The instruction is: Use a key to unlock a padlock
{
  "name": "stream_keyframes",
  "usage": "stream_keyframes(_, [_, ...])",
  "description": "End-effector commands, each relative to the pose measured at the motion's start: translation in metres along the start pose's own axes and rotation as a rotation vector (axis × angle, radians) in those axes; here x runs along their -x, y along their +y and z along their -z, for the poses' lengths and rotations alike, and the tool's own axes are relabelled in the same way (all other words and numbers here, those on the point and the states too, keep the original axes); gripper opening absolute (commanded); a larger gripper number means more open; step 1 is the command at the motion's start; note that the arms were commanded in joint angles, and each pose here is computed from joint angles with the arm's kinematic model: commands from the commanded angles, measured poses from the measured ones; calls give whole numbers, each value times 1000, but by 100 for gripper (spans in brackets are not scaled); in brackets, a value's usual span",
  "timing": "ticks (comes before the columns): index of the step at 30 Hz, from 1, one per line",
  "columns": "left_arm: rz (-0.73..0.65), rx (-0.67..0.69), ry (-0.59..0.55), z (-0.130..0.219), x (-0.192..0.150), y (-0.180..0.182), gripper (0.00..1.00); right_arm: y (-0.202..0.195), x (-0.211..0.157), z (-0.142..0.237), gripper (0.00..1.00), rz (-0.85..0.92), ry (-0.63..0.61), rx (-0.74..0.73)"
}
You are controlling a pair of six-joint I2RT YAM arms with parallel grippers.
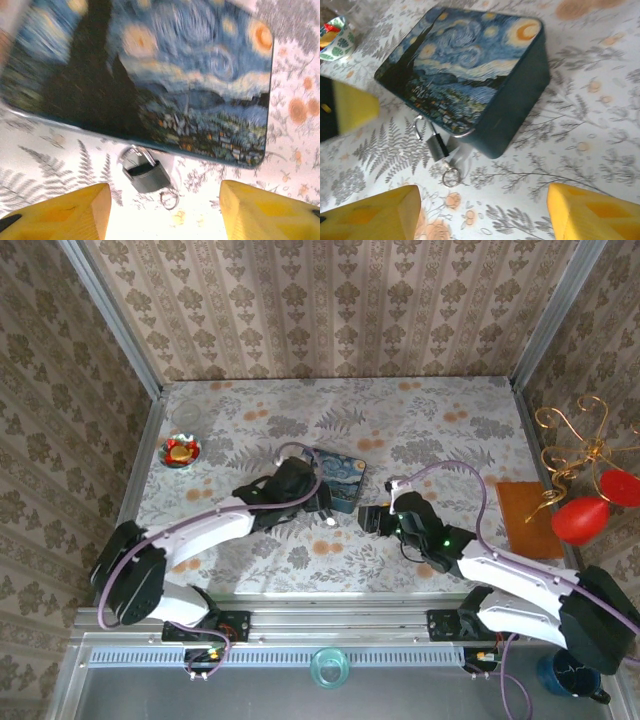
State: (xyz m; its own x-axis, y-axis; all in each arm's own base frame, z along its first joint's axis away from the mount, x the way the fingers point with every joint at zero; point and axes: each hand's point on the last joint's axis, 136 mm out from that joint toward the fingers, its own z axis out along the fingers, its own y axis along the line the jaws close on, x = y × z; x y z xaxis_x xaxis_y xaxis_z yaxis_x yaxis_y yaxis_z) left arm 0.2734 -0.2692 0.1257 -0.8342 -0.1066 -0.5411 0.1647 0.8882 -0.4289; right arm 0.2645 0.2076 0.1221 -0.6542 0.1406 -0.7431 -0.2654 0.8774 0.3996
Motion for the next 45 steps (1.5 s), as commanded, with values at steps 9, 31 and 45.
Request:
stream_keyframes(9, [-59, 37, 58, -10, 39, 58, 69, 62, -5, -38, 64, -9, 148, 190])
stream_keyframes(31, [48, 123, 132, -55, 14, 104, 68, 18, -35, -117, 57, 127, 377, -77])
stream_keyframes(45, [79, 117, 131, -53, 2, 103, 65, 35, -47, -133, 49, 62, 409, 50])
